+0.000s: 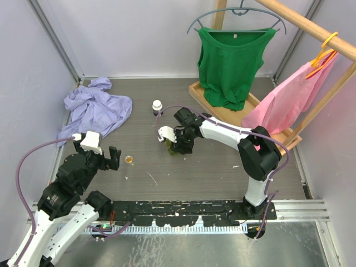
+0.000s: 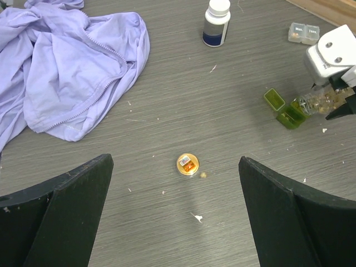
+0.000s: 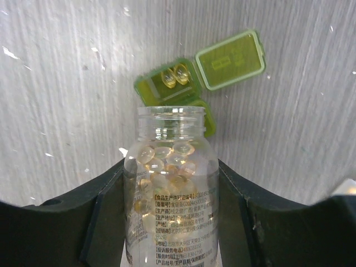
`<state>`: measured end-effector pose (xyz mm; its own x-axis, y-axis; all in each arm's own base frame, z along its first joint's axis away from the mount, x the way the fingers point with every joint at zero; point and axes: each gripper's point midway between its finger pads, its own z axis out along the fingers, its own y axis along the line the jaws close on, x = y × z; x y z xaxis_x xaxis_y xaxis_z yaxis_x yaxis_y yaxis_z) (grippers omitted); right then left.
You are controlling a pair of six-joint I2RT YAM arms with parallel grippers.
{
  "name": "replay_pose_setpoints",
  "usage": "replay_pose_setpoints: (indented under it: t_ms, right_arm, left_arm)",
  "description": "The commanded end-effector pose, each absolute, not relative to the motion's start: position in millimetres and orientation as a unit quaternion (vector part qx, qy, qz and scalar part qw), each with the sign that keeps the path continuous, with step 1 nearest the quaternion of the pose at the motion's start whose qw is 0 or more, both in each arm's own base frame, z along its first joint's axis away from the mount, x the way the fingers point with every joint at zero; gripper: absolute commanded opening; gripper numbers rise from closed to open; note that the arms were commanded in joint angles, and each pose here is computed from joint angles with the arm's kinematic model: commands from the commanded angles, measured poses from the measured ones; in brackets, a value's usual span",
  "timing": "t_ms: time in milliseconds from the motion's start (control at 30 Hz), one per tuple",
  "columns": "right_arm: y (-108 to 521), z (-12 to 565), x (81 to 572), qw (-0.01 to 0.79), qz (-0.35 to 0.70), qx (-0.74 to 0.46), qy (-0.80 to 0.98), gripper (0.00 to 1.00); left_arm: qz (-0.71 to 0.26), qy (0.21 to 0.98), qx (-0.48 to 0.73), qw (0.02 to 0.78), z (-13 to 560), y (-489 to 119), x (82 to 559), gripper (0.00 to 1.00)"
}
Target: Sort the pills into containers
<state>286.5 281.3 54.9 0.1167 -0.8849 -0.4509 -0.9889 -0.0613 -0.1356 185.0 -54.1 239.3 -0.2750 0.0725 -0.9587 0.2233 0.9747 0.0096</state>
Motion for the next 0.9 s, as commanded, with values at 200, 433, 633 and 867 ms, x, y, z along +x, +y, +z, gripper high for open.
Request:
replay_pose_setpoints:
  t_ms: [200,433,633,867]
  right_arm:
    - [315,143,280,0.319,0.315,-0.631,0.633,0.01]
    - [315,188,256,0.348,0.452,-0.567,0.595,0.01]
    - [312,220,239,0.387,0.529,-0.526,0.542,0.01]
    - [303,253,217,0.425,0.585,-0.485,0.491,0.02]
  left_arm:
    - [-0.1,0.772,0.078,0.623,263,-64,190,0.98]
    - [-0.234,0.79,-0.011,0.567,249,-108,198,0.98]
    - [-0.316,0.817,-0.074,0.477,208,-146,205,0.98]
    - [-0.502,0.739,-0.089,0.44,234,-206,211,0.98]
